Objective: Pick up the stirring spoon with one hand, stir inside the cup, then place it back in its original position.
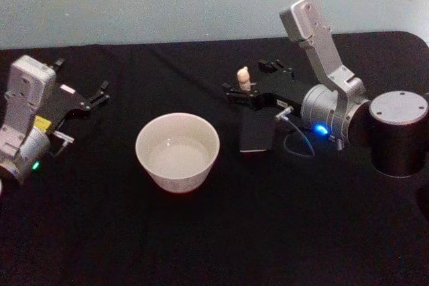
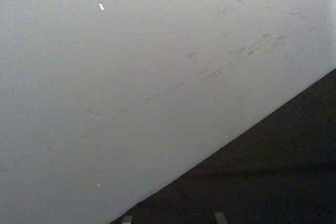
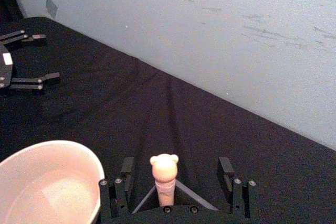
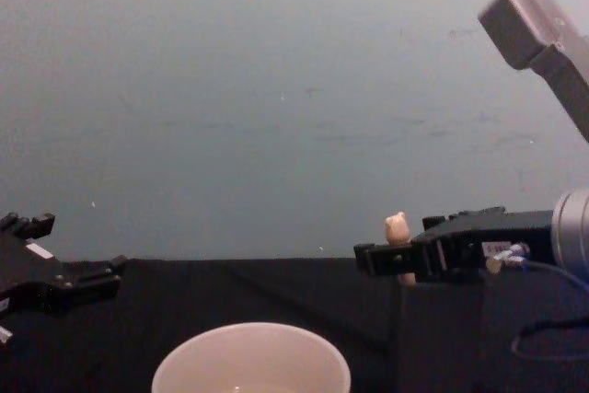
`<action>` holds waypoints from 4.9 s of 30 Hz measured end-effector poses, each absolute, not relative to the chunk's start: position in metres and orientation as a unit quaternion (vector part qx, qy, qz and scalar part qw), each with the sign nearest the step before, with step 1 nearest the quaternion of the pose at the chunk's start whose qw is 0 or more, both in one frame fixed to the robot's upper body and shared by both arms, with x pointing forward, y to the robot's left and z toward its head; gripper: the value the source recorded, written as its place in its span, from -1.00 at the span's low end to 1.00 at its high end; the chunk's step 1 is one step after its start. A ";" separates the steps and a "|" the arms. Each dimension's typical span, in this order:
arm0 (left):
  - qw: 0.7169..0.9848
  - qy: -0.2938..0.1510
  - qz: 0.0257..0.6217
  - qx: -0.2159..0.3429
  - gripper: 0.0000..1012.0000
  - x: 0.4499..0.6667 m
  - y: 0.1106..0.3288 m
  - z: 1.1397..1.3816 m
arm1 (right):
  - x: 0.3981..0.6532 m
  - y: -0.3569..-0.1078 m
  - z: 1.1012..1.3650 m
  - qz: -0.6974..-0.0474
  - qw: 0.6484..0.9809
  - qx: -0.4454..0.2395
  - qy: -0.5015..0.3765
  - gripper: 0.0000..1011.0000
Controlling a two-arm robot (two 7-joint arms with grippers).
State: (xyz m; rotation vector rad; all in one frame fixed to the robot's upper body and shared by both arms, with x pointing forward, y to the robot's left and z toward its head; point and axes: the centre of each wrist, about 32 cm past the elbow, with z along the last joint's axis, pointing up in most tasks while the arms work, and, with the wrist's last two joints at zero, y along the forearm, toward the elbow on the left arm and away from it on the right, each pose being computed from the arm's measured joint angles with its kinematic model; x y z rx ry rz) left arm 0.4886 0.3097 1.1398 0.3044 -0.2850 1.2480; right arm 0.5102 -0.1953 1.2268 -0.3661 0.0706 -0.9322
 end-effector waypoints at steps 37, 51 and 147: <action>0.791 -0.132 0.580 0.141 0.98 0.489 0.310 1.140 | 0.510 -0.194 1.228 -0.437 0.882 -0.174 0.038 0.66; 0.791 -0.132 0.580 0.141 0.98 0.489 0.310 1.140 | 0.510 -0.194 1.228 -0.437 0.882 -0.174 0.038 -0.18; 0.791 -0.132 0.580 0.141 0.98 0.489 0.310 1.140 | 0.474 -0.171 1.243 -0.332 0.943 0.007 -0.004 -0.57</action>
